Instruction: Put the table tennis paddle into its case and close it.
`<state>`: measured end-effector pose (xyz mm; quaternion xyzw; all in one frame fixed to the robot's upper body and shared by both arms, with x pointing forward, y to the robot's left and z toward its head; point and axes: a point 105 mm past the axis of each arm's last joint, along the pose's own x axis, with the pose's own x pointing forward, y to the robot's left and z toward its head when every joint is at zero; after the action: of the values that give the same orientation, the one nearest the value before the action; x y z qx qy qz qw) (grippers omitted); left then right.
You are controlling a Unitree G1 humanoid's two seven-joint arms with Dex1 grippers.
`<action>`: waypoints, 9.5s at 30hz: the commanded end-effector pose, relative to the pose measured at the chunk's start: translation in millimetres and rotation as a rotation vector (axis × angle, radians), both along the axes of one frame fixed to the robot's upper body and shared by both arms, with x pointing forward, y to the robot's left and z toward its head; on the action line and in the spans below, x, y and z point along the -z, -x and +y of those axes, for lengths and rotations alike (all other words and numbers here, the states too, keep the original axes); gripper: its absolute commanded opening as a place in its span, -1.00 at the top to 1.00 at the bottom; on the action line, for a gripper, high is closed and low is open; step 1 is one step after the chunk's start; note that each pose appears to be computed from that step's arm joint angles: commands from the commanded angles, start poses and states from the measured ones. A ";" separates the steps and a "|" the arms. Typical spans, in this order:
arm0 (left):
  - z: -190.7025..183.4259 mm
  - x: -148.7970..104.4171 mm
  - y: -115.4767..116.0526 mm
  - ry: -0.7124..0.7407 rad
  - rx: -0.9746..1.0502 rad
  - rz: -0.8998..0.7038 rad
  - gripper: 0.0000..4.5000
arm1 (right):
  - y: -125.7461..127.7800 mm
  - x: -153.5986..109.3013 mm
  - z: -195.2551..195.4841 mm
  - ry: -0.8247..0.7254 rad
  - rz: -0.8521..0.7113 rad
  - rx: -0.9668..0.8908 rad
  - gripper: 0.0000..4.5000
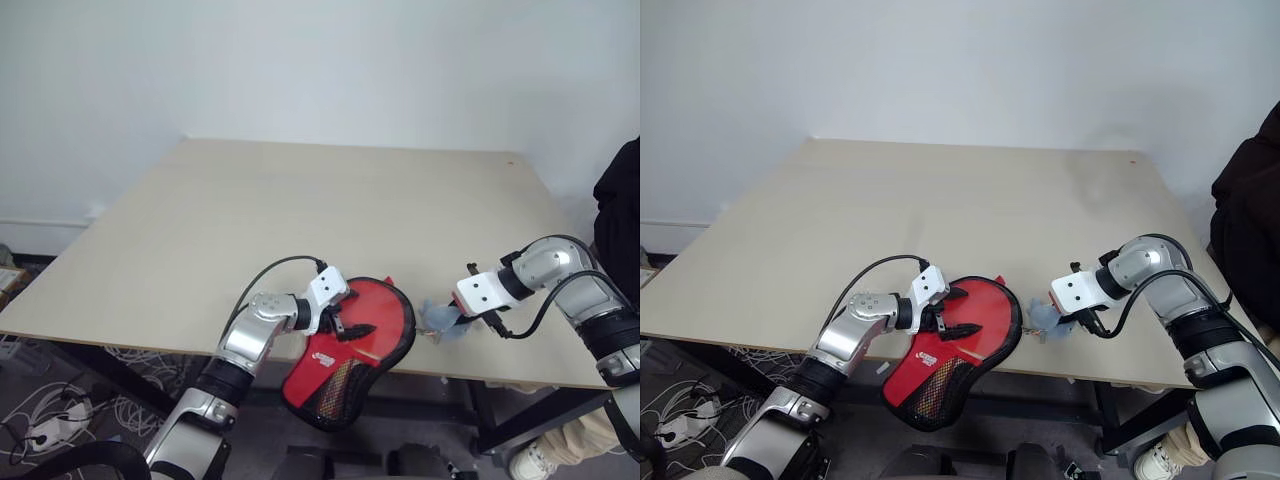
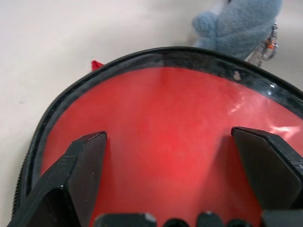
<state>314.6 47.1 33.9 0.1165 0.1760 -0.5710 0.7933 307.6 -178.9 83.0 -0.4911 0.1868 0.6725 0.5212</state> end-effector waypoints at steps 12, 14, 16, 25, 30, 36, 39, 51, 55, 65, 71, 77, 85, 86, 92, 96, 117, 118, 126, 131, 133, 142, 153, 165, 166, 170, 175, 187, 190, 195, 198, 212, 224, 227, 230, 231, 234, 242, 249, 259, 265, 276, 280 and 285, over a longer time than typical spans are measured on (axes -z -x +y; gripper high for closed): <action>14.0 36.9 13.9 -0.145 0.082 0.195 -1.00 | 47.2 7.6 -5.9 0.052 0.086 -0.104 0.84; 13.7 36.0 12.4 -0.149 0.089 0.193 -1.00 | 50.1 7.1 -4.4 0.048 0.092 -0.105 0.84; 13.0 35.1 11.4 -0.153 0.097 0.190 -1.00 | 52.4 6.7 -3.2 0.047 0.096 -0.107 0.84; 8.0 36.1 11.7 -0.164 0.119 0.176 -1.00 | 67.5 5.3 -1.3 0.045 0.140 -0.124 0.84; 6.4 37.0 13.5 -0.167 0.129 0.178 -1.00 | 79.9 5.0 0.3 0.040 0.170 -0.140 0.84; 4.6 37.0 14.4 -0.168 0.137 0.179 -1.00 | 94.6 3.6 2.5 0.031 0.202 -0.161 0.84; 4.4 37.2 14.6 -0.171 0.140 0.179 -1.00 | 104.8 3.1 3.2 0.029 0.224 -0.188 0.84; 1.4 39.4 18.3 -0.170 0.153 0.183 -1.00 | 131.1 3.3 14.5 -0.002 0.278 -0.251 0.84; 0.4 39.6 19.3 -0.169 0.155 0.183 -1.00 | 133.1 4.5 18.2 -0.009 0.282 -0.252 0.84; 2.5 31.9 12.7 -0.157 0.145 0.154 -1.00 | 77.6 2.3 15.7 -0.007 0.149 -0.130 0.84; 3.7 22.2 9.0 -0.141 0.142 0.135 -1.00 | 51.0 -1.4 11.9 0.014 0.094 -0.118 0.84; 3.4 19.8 10.1 -0.136 0.149 0.128 -1.00 | 33.5 -5.5 14.4 0.008 0.052 -0.110 0.84; 4.8 15.6 6.0 -0.123 0.130 0.115 -1.00 | 11.4 -17.9 8.3 0.004 0.013 -0.070 0.70; 4.9 14.9 5.5 -0.120 0.126 0.112 -1.00 | 8.6 -19.3 7.4 0.007 0.003 -0.067 0.57; 8.5 7.2 2.3 -0.093 0.098 0.096 -1.00 | -3.6 -28.8 0.5 0.028 -0.020 -0.052 -0.16; 11.9 5.2 3.5 -0.088 0.086 0.093 -1.00 | -8.5 -33.4 -1.0 0.032 -0.030 -0.050 -0.60; 13.0 3.2 6.7 -0.082 0.078 0.095 -1.00 | -53.9 -99.0 50.6 -0.307 0.018 0.150 -0.97; 13.1 3.1 6.6 -0.081 0.076 0.094 -1.00 | -56.7 -95.7 53.7 -0.322 0.029 0.179 -0.97; 18.7 -0.3 3.2 -0.083 0.039 0.038 -1.00 | -64.7 -50.3 62.0 -0.337 0.173 0.402 -0.97; 21.3 1.5 8.1 -0.102 0.055 -0.005 -1.00 | -61.5 -33.4 61.5 -0.340 0.203 0.447 -0.97; 21.3 3.0 9.2 -0.109 0.058 -0.018 -1.00 | -61.7 -29.7 60.8 -0.340 0.206 0.465 -0.97; 19.7 14.3 15.5 -0.117 0.054 -0.019 -1.00 | -55.2 -9.2 48.7 -0.317 0.272 0.568 -0.97; 19.4 10.0 10.6 -0.054 -0.006 0.001 -0.44 | -35.0 7.7 38.9 -0.302 0.344 0.615 -1.00; 23.5 6.2 1.6 -0.069 -0.046 -0.057 0.97 | -17.0 16.0 43.6 -0.300 0.433 0.636 -1.00; 25.9 3.5 -4.5 -0.063 -0.079 -0.060 0.97 | -17.1 16.7 45.7 -0.308 0.445 0.645 -1.00; 32.8 -2.4 -16.1 -0.049 -0.137 -0.062 0.97 | -18.0 17.0 54.6 -0.333 0.486 0.670 -1.00; 36.6 -3.3 -18.4 -0.049 -0.150 -0.065 1.00 | -24.8 15.4 65.2 -0.380 0.511 0.722 -0.84; 37.3 2.9 -14.3 -0.050 -0.157 -0.056 1.00 | -33.2 11.6 73.9 -0.422 0.531 0.757 0.48; 36.5 3.0 -14.9 -0.050 -0.160 -0.057 1.00 | -38.6 7.6 81.1 -0.450 0.507 0.746 0.85; 35.5 4.6 -14.3 -0.051 -0.161 -0.057 1.00 | -45.9 7.2 85.0 -0.446 0.508 0.781 1.00; 35.4 5.1 -13.4 -0.052 -0.159 -0.057 1.00 | -45.8 8.9 81.4 -0.413 0.539 0.809 1.00; 32.7 6.8 -12.6 -0.061 -0.142 -0.062 1.00 | -56.1 7.8 58.1 -0.359 0.446 0.805 0.14; 33.0 5.2 -12.2 -0.061 -0.139 -0.074 1.00 | -52.9 15.4 62.1 -0.342 0.535 0.877 -0.47; 34.6 4.7 -12.2 -0.063 -0.139 -0.076 1.00 | -54.9 8.8 57.6 -0.355 0.543 0.890 -0.47; 35.4 4.2 -12.6 -0.064 -0.139 -0.077 1.00 | -55.1 1.6 49.4 -0.361 0.557 0.895 -0.47; 35.4 4.1 -12.7 -0.064 -0.139 -0.077 1.00 | -54.5 0.0 47.6 -0.361 0.562 0.892 -0.47; 34.8 3.8 -12.8 -0.062 -0.136 -0.077 1.00 | -51.1 -4.4 44.7 -0.358 0.576 0.875 -0.47; 33.4 3.4 -13.3 -0.060 -0.132 -0.077 1.00 | -41.6 0.0 64.2 -0.377 0.630 0.847 -0.47; 34.7 4.1 -12.7 -0.063 -0.135 -0.075 1.00 | -36.5 8.5 79.9 -0.377 0.644 0.839 -0.47; 35.1 3.5 -13.0 -0.063 -0.138 -0.079 1.00 | -34.6 18.5 86.4 -0.376 0.611 0.841 0.06; 35.4 1.4 -15.2 -0.061 -0.144 -0.089 1.00 | -38.4 12.1 91.5 -0.396 0.584 0.816 0.71; 39.2 -3.5 -20.7 -0.056 -0.164 -0.103 1.00 | -73.1 -22.0 130.2 -0.467 0.420 0.699 0.99; 40.2 -2.6 -20.1 -0.058 -0.166 -0.100 1.00 | -83.9 -36.8 148.7 -0.482 0.361 0.645 0.99; 41.4 -2.8 -21.0 -0.059 -0.172 -0.100 1.00 | -93.6 -53.0 170.5 -0.509 0.293 0.603 0.99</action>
<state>339.7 88.8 47.8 0.1452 0.1388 -0.4852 0.8510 385.5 -30.7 82.7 -0.1516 0.3221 0.5607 0.7476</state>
